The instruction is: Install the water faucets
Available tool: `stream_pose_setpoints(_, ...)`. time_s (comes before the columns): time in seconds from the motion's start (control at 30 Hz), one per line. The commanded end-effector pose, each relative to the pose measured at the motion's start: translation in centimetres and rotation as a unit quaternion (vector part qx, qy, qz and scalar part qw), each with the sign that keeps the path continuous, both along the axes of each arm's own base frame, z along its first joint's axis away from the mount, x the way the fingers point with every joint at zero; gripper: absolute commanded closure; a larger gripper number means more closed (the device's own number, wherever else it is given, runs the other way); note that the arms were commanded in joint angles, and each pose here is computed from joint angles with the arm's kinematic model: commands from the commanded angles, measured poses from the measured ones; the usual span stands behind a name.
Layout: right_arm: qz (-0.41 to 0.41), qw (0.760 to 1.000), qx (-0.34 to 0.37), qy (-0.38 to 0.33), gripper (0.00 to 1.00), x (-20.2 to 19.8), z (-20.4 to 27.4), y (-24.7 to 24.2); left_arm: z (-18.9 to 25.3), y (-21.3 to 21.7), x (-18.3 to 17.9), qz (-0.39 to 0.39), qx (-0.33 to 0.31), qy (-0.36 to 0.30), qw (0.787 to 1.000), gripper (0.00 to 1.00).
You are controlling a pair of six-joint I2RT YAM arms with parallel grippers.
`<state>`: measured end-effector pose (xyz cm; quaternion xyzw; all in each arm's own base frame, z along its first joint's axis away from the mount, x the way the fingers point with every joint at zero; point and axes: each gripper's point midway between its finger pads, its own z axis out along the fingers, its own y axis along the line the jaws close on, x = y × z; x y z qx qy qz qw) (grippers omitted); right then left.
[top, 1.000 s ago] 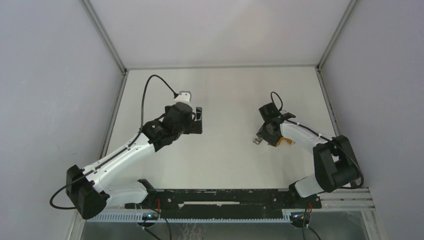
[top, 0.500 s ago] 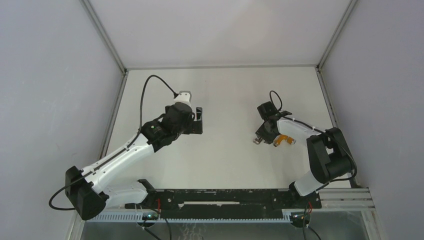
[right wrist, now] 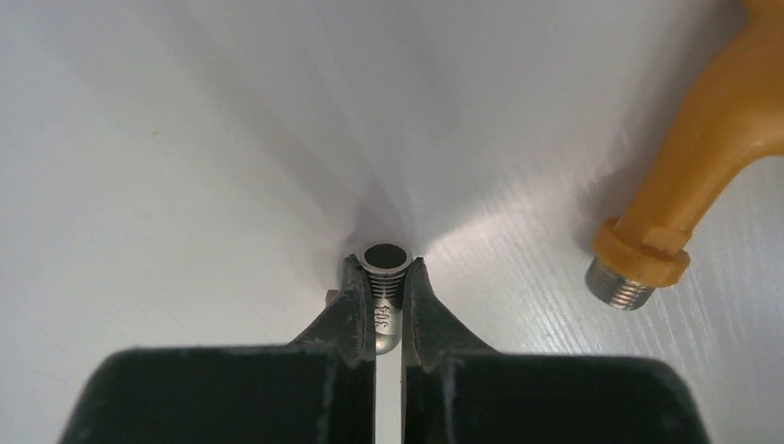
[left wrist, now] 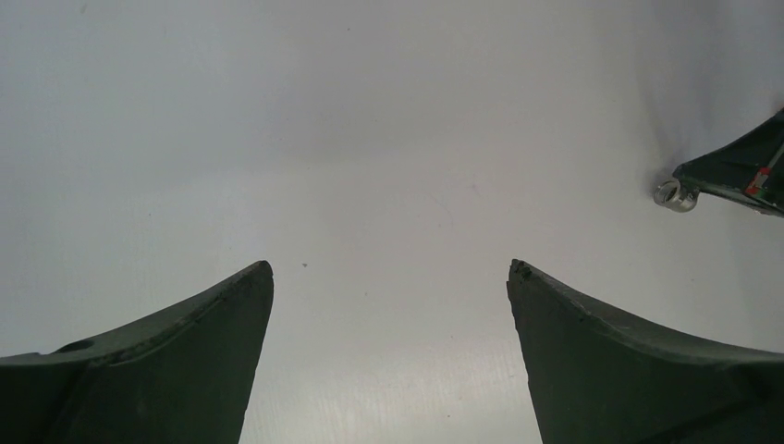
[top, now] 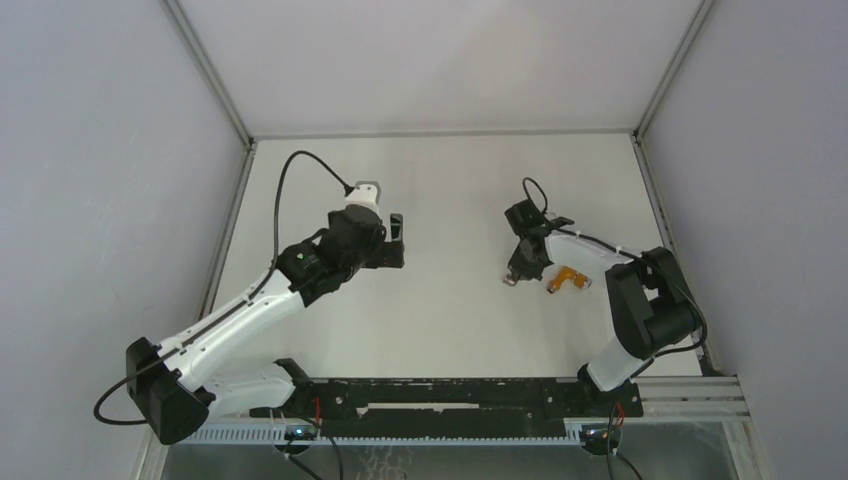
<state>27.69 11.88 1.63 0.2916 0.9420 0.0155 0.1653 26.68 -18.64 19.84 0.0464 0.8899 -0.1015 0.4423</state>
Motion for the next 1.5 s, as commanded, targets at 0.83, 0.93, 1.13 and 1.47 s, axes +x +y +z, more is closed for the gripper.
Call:
stream_pose_setpoints(0.83, 0.244, 0.776, -0.581, -0.032, 1.0, 5.2, 6.3, 3.7, 4.8, 13.5, 0.4, 0.219, -0.16, -0.036, 0.962, 0.0)
stream_pose_setpoints(0.93, 0.248, 0.774, -0.582, -0.028, 1.0, 5.0, 5.4, 4.1, 4.7, 13.3, 0.4, 0.216, -0.162, -0.032, 0.962, 0.0)
stream_pose_setpoints(1.13, 0.251, 0.775, -0.579, -0.023, 0.96, 4.5, 4.0, 4.7, 4.6, 13.1, 0.5, 0.212, -0.164, -0.031, 0.963, 0.0)
stream_pose_setpoints(1.47, 0.271, 0.795, -0.542, -0.013, 0.69, 4.1, 2.8, 6.0, 4.8, 13.1, 0.6, 0.208, -0.163, -0.033, 0.964, 0.0)
